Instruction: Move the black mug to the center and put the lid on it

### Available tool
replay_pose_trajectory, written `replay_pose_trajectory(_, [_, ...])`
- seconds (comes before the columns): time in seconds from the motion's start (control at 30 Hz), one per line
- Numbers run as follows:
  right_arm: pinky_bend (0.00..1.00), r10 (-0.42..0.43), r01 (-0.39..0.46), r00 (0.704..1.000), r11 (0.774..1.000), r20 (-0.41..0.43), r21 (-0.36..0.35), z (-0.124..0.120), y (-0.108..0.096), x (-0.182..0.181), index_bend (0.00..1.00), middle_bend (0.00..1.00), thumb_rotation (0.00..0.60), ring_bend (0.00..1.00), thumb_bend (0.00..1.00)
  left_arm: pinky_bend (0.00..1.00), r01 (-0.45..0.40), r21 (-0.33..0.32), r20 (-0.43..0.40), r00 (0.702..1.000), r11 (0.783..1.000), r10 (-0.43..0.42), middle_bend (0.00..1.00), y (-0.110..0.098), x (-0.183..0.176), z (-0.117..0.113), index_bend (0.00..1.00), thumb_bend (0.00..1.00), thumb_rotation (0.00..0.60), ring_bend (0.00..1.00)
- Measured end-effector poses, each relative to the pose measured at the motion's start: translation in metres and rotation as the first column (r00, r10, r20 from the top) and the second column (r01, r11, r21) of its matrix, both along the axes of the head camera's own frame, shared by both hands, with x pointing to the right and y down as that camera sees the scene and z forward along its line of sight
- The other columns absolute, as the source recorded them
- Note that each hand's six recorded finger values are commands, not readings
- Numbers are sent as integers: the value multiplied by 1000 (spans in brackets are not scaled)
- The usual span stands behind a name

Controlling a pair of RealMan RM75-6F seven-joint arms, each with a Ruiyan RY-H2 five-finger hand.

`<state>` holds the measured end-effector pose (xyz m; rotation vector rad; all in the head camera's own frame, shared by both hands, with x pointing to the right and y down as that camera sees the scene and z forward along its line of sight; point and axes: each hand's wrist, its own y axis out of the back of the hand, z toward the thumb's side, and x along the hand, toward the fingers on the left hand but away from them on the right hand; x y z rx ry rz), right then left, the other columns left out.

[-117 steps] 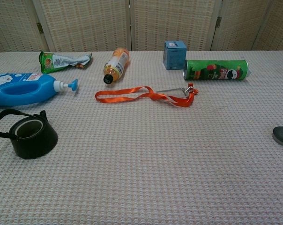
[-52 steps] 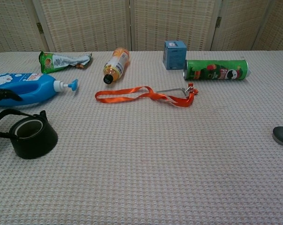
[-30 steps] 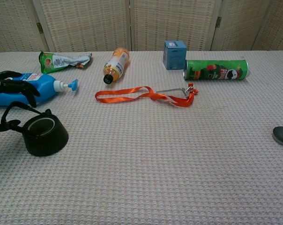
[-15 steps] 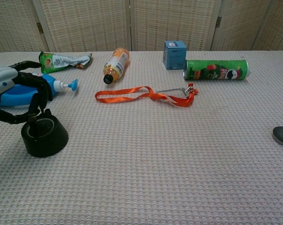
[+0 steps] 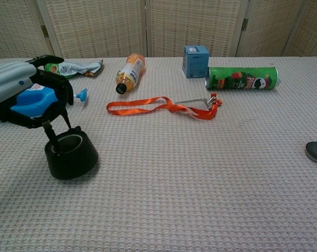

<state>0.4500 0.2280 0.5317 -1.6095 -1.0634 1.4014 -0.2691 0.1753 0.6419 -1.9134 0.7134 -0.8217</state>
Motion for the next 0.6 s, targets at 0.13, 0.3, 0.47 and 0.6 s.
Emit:
replay_pose_trajectory(0.13, [0, 3, -3, 1000, 1000, 1, 0, 0, 1, 1, 0, 0, 600, 68, 268, 0, -32, 12, -19, 999, 999, 33, 419, -4, 17, -6, 607, 521, 600, 395])
replay_pose_trajectory(0.3, [0, 6, -6, 1000, 1000, 1, 2, 0, 3, 3, 0, 0, 600, 69, 268, 0, -84, 40, -46, 995, 996, 86, 420, -9, 47, -12, 608, 522, 600, 395])
replay_pose_trajectory(0.47, [0, 5, -5, 1000, 1000, 2, -1, 1, 3, 3, 0, 0, 600, 74, 268, 0, -125, 55, -63, 990, 991, 129, 419, -17, 82, -11, 609, 524, 600, 395])
replay_pose_trajectory(0.6, [0, 5, -5, 1000, 1000, 0, -1, 0, 3, 3, 0, 0, 600, 75, 269, 0, -152, 62, -67, 985, 986, 156, 420, -25, 108, -9, 609, 526, 600, 394])
